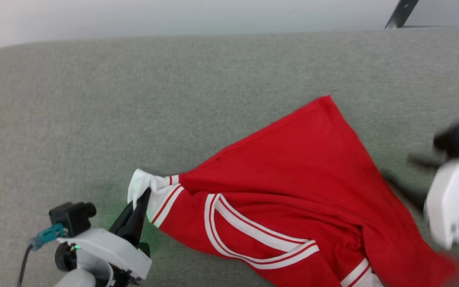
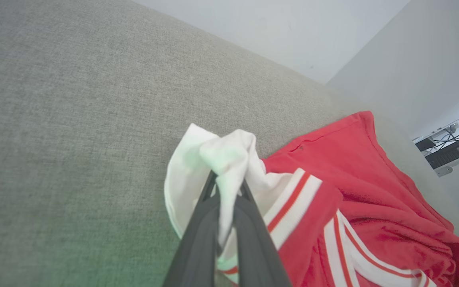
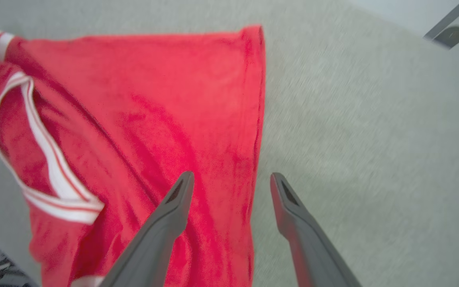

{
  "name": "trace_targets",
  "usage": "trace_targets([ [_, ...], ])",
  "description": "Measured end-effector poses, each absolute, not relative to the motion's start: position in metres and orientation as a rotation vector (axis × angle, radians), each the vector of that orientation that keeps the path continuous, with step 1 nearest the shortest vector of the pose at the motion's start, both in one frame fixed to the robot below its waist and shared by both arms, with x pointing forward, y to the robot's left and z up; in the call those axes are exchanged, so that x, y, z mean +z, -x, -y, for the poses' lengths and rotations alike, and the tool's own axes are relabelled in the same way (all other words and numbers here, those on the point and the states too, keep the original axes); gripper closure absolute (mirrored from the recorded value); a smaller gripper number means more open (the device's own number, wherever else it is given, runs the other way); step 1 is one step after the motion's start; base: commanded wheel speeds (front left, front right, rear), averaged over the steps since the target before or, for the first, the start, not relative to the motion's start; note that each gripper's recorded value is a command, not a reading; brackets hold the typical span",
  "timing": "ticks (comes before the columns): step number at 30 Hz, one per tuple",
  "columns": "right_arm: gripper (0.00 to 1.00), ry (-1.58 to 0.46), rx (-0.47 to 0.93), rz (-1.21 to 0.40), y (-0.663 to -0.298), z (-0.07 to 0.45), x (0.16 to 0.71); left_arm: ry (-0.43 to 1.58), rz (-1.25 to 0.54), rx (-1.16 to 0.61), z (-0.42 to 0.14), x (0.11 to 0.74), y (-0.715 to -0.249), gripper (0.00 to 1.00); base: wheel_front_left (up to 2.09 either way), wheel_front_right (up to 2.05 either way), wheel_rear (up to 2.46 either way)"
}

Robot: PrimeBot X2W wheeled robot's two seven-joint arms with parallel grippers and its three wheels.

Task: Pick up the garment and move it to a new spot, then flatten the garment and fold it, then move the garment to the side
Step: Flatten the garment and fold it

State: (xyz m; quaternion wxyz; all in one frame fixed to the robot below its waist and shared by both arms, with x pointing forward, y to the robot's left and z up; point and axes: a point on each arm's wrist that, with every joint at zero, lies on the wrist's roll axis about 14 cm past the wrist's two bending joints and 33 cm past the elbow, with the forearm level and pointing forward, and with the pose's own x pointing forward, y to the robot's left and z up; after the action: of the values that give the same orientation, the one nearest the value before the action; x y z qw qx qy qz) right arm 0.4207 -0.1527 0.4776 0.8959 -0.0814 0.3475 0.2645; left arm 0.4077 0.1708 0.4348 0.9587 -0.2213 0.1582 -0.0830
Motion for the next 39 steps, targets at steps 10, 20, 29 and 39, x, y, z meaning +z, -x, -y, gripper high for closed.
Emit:
trace_targets([
  [10,0.0,0.313,0.571,-0.716,-0.514,0.113,0.458,0.468,-0.321,-0.141,-0.174,0.423,-0.422,1.0,0.0,0.0,0.0],
  [20,0.0,0.37,0.617,-0.873,-0.545,0.095,0.392,0.483,-0.356,-0.074,-0.19,0.4,-0.416,1.0,0.0,0.0,0.0],
  [29,1.0,0.331,0.637,-0.846,-0.547,0.086,0.39,0.498,-0.339,-0.035,-0.203,0.404,-0.407,1.0,0.0,0.0,0.0],
  [39,1.0,0.046,0.436,-0.6,-0.585,0.116,0.449,0.487,-0.265,-0.115,-0.201,0.443,-0.424,1.0,0.0,0.0,0.0],
])
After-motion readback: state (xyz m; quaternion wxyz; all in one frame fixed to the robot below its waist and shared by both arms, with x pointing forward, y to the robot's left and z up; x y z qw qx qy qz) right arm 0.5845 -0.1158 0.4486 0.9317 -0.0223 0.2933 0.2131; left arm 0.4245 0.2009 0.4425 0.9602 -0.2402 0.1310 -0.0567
